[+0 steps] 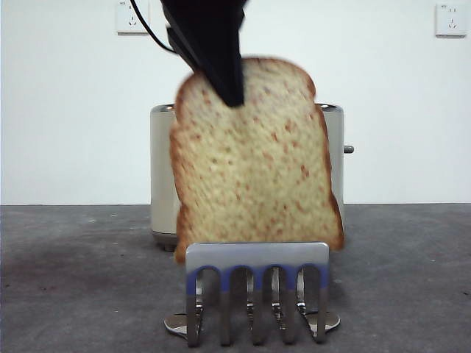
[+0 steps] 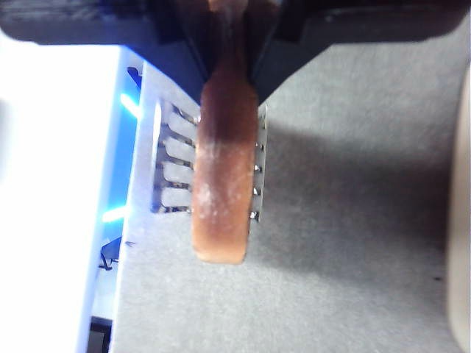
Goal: Pick up a slice of bread from the rack,put the bread on the toaster,press the button
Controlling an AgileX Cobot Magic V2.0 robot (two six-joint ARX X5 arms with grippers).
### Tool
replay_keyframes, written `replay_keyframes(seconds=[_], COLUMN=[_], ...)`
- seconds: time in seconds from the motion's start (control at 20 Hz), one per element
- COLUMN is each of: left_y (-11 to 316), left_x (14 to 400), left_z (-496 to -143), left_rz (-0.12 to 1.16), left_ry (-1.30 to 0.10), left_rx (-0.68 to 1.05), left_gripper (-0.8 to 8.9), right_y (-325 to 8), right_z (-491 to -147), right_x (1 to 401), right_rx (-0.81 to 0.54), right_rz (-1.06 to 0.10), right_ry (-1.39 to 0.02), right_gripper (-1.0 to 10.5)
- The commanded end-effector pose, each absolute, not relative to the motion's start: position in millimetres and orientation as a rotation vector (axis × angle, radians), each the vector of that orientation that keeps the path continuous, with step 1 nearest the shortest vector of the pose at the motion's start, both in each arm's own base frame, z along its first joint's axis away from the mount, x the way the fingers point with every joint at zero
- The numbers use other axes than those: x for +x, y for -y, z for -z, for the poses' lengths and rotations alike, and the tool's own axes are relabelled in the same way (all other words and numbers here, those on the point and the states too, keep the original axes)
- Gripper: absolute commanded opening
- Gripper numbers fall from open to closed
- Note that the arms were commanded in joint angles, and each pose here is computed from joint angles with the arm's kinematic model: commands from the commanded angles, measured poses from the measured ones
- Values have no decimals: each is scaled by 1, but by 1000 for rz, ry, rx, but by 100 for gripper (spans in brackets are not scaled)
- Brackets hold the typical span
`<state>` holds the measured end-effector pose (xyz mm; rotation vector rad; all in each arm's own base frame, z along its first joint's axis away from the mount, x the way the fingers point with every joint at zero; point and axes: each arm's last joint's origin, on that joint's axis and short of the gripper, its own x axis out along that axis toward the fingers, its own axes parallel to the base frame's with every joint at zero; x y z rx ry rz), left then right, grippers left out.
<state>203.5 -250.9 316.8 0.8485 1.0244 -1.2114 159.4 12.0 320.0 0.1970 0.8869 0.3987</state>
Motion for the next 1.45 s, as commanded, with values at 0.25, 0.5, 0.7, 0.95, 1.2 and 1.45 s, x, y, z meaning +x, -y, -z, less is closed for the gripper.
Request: replay_keyframes(seconds=[0.25, 0.5, 0.7, 0.95, 1.2, 1.45], left_y=[227, 213, 199, 196, 201, 203], left_x=[182, 176, 181, 212, 247, 274], left_z=[-382, -458, -491, -489, -470, -457], left_rz=[1221, 1094, 989, 921, 902, 920], left_ry=[-870, -538, -384, -411, -468, -462], left_rx=[819, 871, 935, 939, 1000, 979], left_gripper=[-9, -11, -14, -14, -14, -14], right_y=[-12, -12, -12, -12, -12, -12], right_z=[-319, -318, -315, -313, -310, -311], right_x=[159, 160, 162, 166, 170, 170], right_rx=[184, 187, 192, 194, 198, 197], right_rz=[-390, -388, -387, -385, -384, -385], right_ry=[-899, -916, -937, -949, -966, -962], right_gripper=[1, 1, 1, 1, 1, 1])
